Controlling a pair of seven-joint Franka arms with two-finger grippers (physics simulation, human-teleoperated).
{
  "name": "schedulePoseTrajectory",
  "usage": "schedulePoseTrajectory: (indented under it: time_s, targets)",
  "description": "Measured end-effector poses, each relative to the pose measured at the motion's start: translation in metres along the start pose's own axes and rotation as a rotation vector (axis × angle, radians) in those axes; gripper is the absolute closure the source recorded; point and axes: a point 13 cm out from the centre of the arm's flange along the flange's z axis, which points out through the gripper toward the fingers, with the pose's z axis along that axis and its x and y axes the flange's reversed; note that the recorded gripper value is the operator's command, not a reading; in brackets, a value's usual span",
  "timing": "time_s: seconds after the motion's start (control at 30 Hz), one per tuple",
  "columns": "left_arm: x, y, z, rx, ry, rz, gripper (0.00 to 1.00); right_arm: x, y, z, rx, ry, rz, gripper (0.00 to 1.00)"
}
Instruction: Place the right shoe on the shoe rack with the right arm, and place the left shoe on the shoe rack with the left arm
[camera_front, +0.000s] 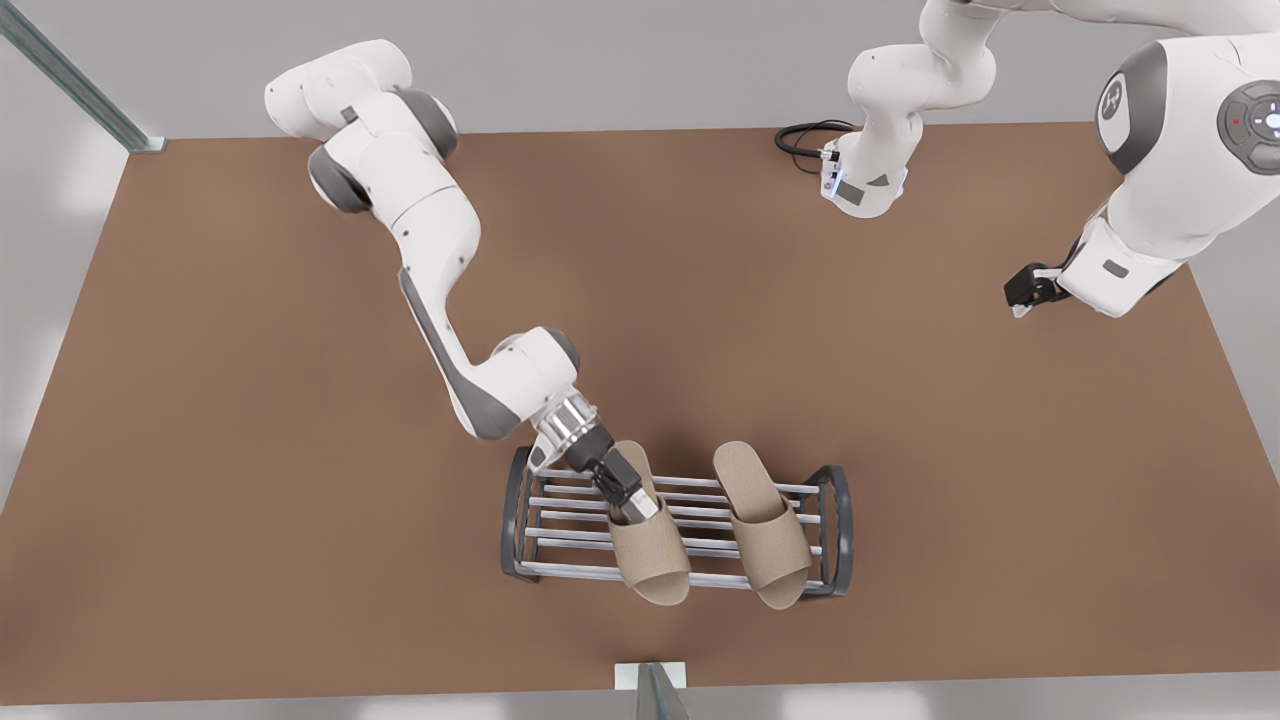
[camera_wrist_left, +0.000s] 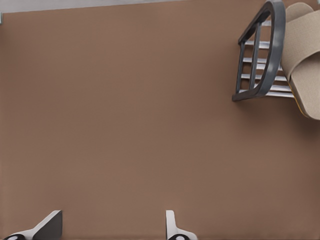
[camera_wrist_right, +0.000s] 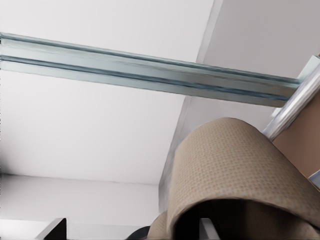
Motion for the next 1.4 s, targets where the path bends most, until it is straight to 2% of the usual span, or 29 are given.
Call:
schedulePoseTrajectory:
  time_s: [0.1, 0.37, 0.47, 0.53, 0.6, 0.67, 0.7, 0.77, 0.83, 0.87, 0.9, 0.93, 1.0, 1.03, 1.07, 1.13, 1.23, 1.4]
  targets:
    - [-0.001, 0.000, 0.001, 0.000, -0.002, 0.011, 0.00, 0.004, 0.015, -0.009, -0.010, 0.009, 0.052, 0.00]
    - [-0.003, 0.002, 0.001, 0.000, -0.006, 0.028, 0.00, -0.010, 0.022, -0.059, 0.067, 0.003, 0.009, 0.00]
    - [-0.003, 0.002, 0.000, 0.000, -0.007, 0.034, 0.00, -0.020, 0.113, -0.089, -0.001, -0.010, -0.021, 0.00]
    - [-0.003, 0.000, -0.001, 0.001, -0.010, 0.040, 0.00, -0.061, 0.187, -0.121, -0.054, -0.067, -0.039, 0.00]
    - [-0.002, -0.004, -0.007, 0.004, -0.021, 0.050, 0.00, -0.138, 0.251, -0.155, -0.097, -0.166, -0.012, 0.00]
    - [-0.007, -0.016, -0.006, 0.008, -0.035, 0.072, 0.00, -0.243, 0.215, -0.194, -0.020, -0.290, -0.024, 0.00]
    - [-0.011, -0.022, -0.002, 0.012, -0.035, 0.083, 0.00, -0.293, 0.184, -0.216, 0.033, -0.338, -0.083, 0.00]
    - [-0.018, -0.028, 0.007, 0.017, -0.030, 0.093, 0.00, -0.388, 0.124, -0.270, 0.152, -0.373, -0.352, 0.00]
    - [-0.023, -0.026, 0.011, 0.018, -0.032, 0.091, 0.00, -0.491, 0.115, -0.348, 0.227, -0.358, -0.710, 0.00]
    - [-0.025, -0.025, 0.013, 0.018, -0.032, 0.091, 0.00, -0.524, 0.122, -0.386, 0.274, -0.281, -0.905, 0.00]
    - [-0.026, -0.024, 0.014, 0.017, -0.033, 0.090, 0.00, -0.530, 0.120, -0.406, 0.344, -0.121, -1.096, 0.00]
    - [-0.027, -0.024, 0.015, 0.017, -0.035, 0.090, 0.00, -0.504, 0.125, -0.403, 0.391, 0.095, -1.251, 0.00]
    - [-0.029, -0.024, 0.015, 0.016, -0.039, 0.091, 0.00, -0.410, 0.107, -0.380, 0.507, 0.579, -1.439, 0.00]
    - [-0.029, -0.024, 0.015, 0.016, -0.040, 0.091, 0.00, -0.382, 0.113, -0.377, 0.568, 0.742, -1.494, 0.00]
    - [-0.030, -0.024, 0.016, 0.016, -0.041, 0.092, 0.00, -0.368, 0.131, -0.381, 0.637, 0.837, -1.527, 0.00]
    - [-0.031, -0.024, 0.016, 0.016, -0.041, 0.093, 0.00, -0.362, 0.155, -0.409, 0.789, 0.919, -1.493, 0.00]
    - [-0.031, -0.024, 0.017, 0.017, -0.042, 0.094, 0.00, -0.369, 0.128, -0.453, 0.959, 0.983, -1.283, 0.00]
    - [-0.033, -0.025, 0.020, 0.019, -0.038, 0.097, 0.00, -0.354, 0.093, -0.478, 1.098, 1.009, -1.005, 0.00]
